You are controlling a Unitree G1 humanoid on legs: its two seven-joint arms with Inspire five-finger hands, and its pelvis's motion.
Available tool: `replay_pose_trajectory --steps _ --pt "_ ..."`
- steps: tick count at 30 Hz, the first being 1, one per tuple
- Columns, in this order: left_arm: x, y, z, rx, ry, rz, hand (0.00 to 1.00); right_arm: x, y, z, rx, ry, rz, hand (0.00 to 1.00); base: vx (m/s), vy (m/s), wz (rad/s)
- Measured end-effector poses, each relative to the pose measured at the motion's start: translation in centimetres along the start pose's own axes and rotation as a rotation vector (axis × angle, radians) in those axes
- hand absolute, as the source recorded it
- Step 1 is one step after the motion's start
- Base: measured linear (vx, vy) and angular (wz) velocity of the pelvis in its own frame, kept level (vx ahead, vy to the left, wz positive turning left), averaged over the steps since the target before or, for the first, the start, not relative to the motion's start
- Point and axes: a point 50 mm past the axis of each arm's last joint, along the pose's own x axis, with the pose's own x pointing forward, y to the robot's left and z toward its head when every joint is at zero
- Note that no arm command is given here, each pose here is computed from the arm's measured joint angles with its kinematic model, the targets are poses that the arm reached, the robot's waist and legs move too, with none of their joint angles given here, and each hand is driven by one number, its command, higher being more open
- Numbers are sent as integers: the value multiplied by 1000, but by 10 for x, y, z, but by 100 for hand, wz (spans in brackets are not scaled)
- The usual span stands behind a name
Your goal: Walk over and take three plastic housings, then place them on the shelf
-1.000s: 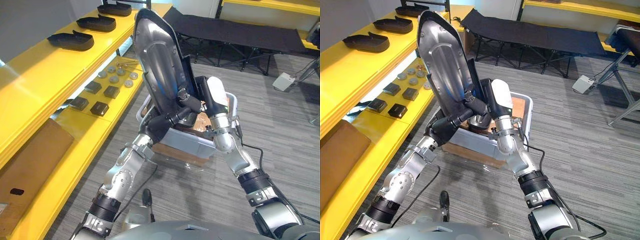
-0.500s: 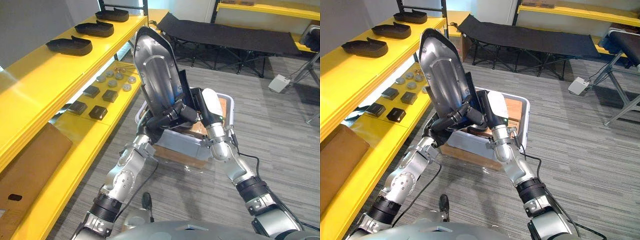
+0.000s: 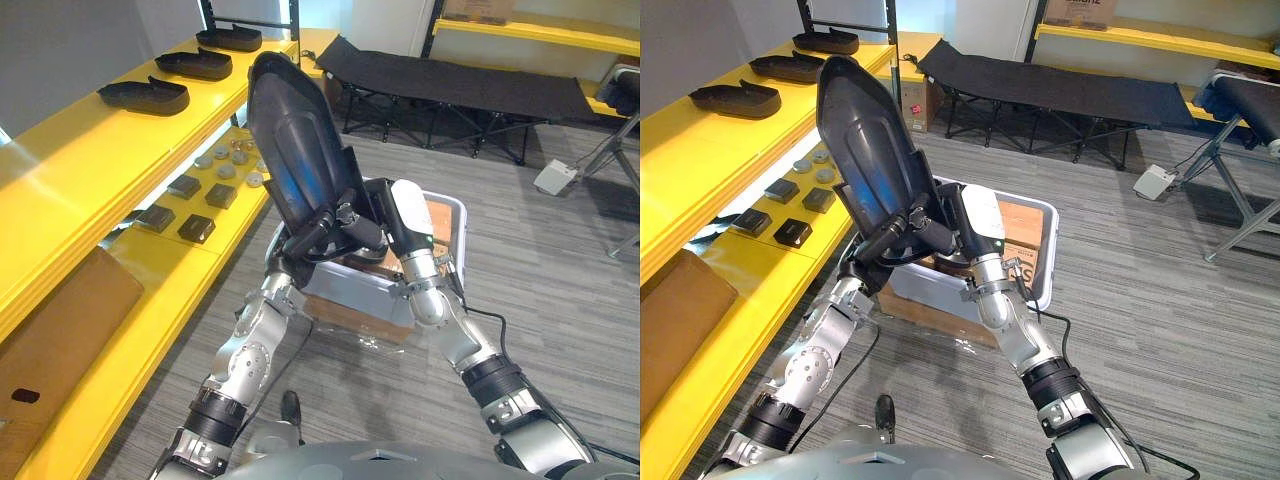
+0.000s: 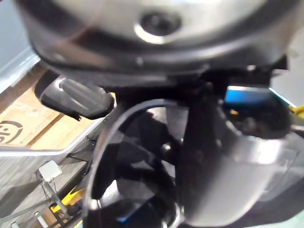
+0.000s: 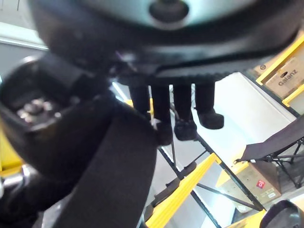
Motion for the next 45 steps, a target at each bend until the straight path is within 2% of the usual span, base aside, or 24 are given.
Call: replay_pose_trajectory --steps 6,7,11,15,21,25,29,31,34,37,39,42,45 --pt "-3 2 -1 -2 -15 12 0 -3 5 2 28 14 -7 0 0 0 0" --pt "-3 2 -1 9 -18 13 0 -4 6 2 33 19 -11 100 0 0 0" --pt "-3 2 1 41 -43 22 0 -8 8 2 55 35 -22 100 0 0 -2" --pt "-3 1 13 83 -192 84 0 -25 24 6 136 44 23 100 0 0 -3" --pt "-3 -5 21 171 -310 141 0 -31 35 12 216 68 39 100 0 0 0" --pt "-6 -6 31 347 -411 236 0 -36 41 15 285 106 33 100 0 0 0" --pt "-13 -1 48 616 -585 400 0 -46 45 11 312 152 43 100 0 0 0" --pt "-17 1 57 671 -648 450 0 -48 45 9 340 176 36 100 0 0 0" --pt "-21 3 68 693 -715 496 0 -48 44 8 488 221 41 100 0 0 0" --pt "-28 9 75 689 -742 541 0 -52 35 11 757 263 20 100 0 0 -2" --pt "-39 23 73 697 -722 583 0 -57 26 9 933 289 -40 100 3 0 -10" --pt "-52 38 68 700 -680 598 0 -67 15 -7 965 344 -115 100 17 4 -14" --pt "-71 54 63 571 -627 589 0 -94 -1 -39 992 483 -223 100 29 7 -19"
